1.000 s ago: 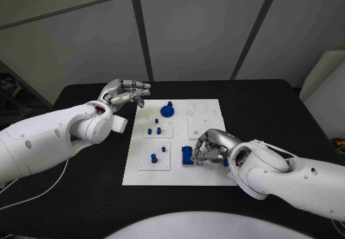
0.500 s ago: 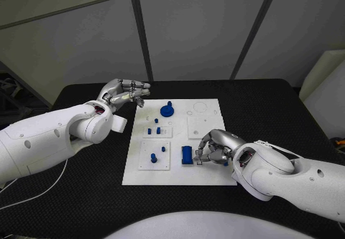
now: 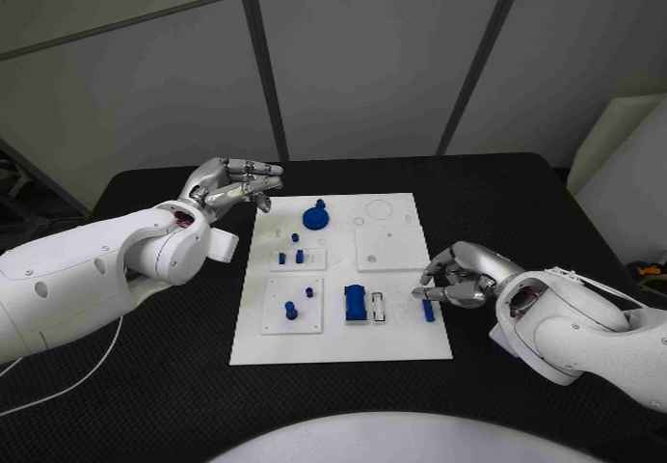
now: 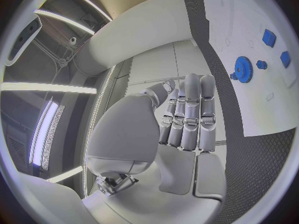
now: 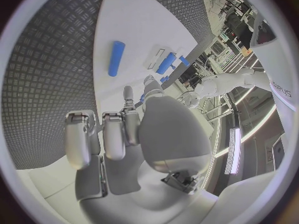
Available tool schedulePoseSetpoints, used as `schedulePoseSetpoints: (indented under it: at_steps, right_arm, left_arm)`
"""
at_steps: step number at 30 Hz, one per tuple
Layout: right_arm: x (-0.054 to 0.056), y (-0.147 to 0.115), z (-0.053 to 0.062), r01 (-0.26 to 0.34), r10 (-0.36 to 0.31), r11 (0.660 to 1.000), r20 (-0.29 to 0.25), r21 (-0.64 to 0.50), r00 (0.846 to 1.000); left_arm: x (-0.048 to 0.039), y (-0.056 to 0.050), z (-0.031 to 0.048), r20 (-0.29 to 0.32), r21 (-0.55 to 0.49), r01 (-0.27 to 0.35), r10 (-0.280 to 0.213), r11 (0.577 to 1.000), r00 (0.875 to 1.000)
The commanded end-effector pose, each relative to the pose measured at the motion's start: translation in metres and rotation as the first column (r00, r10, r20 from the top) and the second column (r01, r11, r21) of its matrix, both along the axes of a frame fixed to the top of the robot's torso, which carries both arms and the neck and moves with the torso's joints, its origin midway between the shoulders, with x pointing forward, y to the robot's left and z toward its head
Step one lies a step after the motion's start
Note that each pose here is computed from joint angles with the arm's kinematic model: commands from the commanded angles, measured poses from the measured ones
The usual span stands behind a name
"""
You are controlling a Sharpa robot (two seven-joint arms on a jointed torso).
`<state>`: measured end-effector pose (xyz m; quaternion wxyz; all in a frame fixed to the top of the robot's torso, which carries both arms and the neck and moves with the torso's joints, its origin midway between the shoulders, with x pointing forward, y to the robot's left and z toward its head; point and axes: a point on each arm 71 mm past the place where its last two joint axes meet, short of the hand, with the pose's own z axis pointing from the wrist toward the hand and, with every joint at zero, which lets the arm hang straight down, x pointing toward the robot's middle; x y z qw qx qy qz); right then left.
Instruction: Assemble the parts on the task board
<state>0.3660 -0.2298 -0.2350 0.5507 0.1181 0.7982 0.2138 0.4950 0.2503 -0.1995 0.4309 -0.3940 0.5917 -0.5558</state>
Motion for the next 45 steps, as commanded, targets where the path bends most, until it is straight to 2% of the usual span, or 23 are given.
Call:
schedulePoseSetpoints:
  at_steps: [1,14,32,45]
  right_arm:
    - [-0.003,-0.007,0.002,0.009,-0.009,1.0,-0.004,-0.001,1.0]
    - [-0.003,-0.015,-0.004,-0.008,0.002,0.992,-0.046,-0.124,0.999]
    - [-0.001,-0.008,-0.015,-0.043,0.028,0.981,-0.078,-0.19,0.997]
    - [-0.008,0.002,-0.026,-0.114,0.084,0.959,-0.124,-0.261,0.989]
  left_arm:
    - [-0.0004,-0.001,0.0008,0.004,-0.005,0.004,-0.004,1.0,1.0]
    - [-0.0026,-0.002,-0.0043,-0.007,-0.006,0.007,-0.007,1.0,1.0]
    - [-0.0042,0.0,-0.0069,-0.012,-0.005,0.005,-0.005,1.0,1.0]
    - [-0.0043,0.001,-0.007,-0.013,-0.004,0.003,-0.003,1.0,1.0]
